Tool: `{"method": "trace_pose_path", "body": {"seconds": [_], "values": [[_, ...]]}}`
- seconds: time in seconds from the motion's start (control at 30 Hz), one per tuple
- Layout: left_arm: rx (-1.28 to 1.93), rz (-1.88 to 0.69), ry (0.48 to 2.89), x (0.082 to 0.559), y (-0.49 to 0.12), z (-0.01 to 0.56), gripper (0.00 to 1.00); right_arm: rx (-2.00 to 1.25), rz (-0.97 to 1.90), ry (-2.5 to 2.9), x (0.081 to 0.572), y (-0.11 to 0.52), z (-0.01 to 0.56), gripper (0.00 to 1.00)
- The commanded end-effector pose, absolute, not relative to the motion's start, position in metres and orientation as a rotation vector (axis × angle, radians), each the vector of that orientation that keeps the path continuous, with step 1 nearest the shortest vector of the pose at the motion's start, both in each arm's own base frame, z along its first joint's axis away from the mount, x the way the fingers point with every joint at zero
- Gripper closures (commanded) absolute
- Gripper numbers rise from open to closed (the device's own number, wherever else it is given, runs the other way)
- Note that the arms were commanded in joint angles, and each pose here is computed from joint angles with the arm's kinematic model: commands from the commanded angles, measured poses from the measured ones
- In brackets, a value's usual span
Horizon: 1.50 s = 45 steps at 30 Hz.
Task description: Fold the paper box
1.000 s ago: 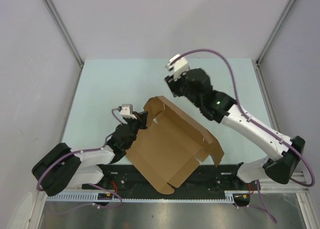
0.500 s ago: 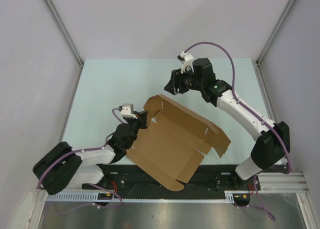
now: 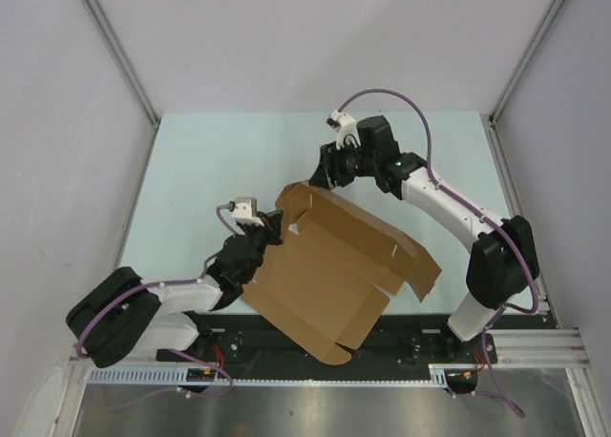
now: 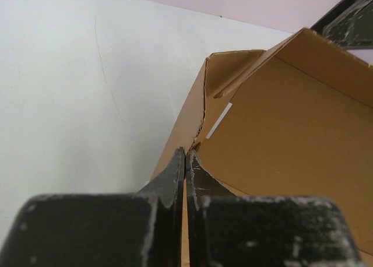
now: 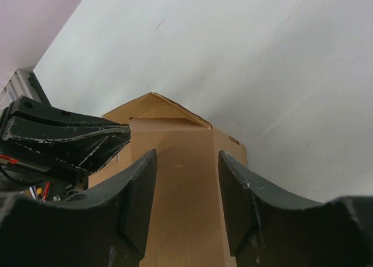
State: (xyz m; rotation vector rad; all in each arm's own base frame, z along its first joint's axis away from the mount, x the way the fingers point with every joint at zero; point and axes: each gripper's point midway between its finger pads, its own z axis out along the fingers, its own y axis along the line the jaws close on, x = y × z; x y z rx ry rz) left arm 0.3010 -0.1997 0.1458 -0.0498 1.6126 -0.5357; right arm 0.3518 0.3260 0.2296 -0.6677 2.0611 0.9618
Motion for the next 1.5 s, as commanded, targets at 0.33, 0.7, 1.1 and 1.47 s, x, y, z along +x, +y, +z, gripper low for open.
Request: {"method": "trace_pose_path", "body": {"seconds": [0.33,0.7,1.1,1.47], "values": [[-0.026,-0.539,1.559,0.304,-0.207,0.167,1.0,-0.749,0.852,2.121,0.348,0.328,0.197,0.54],[0.012,-0.588,1.562,0.298,-0.219,0.169,1.0,-0.738,0.807,2.19,0.349,0.328,0.172,0.55],[0.041,-0.611,1.586,0.291,-0.227,0.164,1.0,-0.676,0.814,2.189,0.36,0.312,0.177,0.49],[0.095,-0.709,1.596,0.284,-0.265,0.165,0.99,-0.681,0.831,2.215,0.357,0.313,0.168,0.57]]}}
